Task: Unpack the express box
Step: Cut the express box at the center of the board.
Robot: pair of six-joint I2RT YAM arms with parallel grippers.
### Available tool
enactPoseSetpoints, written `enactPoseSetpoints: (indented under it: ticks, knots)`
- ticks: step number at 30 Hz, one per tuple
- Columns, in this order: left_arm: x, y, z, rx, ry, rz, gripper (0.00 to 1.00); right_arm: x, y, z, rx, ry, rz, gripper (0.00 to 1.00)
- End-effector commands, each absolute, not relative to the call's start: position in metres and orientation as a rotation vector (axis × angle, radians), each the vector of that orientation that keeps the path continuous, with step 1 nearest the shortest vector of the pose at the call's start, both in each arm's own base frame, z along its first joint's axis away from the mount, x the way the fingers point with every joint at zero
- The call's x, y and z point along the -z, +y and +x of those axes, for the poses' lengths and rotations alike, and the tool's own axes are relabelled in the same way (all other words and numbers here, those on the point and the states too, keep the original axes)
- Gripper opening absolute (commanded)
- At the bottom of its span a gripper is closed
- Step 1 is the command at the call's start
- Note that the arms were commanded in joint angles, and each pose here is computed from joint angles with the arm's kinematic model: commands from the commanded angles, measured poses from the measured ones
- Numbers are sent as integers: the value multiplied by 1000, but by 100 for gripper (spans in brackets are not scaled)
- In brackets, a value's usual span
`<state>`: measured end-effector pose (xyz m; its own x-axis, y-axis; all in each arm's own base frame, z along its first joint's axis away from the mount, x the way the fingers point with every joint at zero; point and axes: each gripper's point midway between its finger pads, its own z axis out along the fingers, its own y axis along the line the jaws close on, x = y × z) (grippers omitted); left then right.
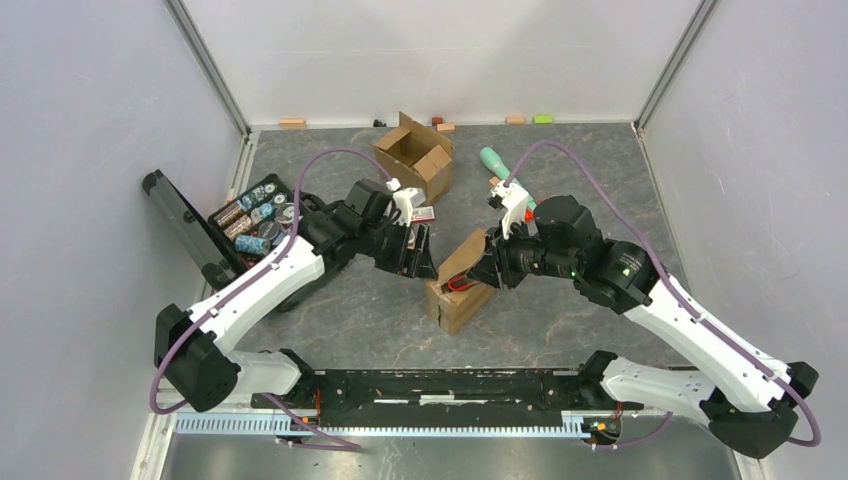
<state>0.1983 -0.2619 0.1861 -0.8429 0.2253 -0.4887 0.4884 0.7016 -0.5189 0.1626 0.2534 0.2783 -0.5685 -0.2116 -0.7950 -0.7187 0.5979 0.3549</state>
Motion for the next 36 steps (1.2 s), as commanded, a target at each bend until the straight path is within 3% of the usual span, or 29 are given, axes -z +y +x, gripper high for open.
enactPoseSetpoints:
  ticks: [1,16,36]
  knots:
    - [-181,-259,198,902,2515,591,79,-283,233,165,-773,2106,-743,0]
    - [-174,-259,205,867,2522,587,78,-281,234,155,-805,2118,-803,0]
    - [-120,-242,240,611,2640,511,74,-272,222,144,-772,2162,-877,0]
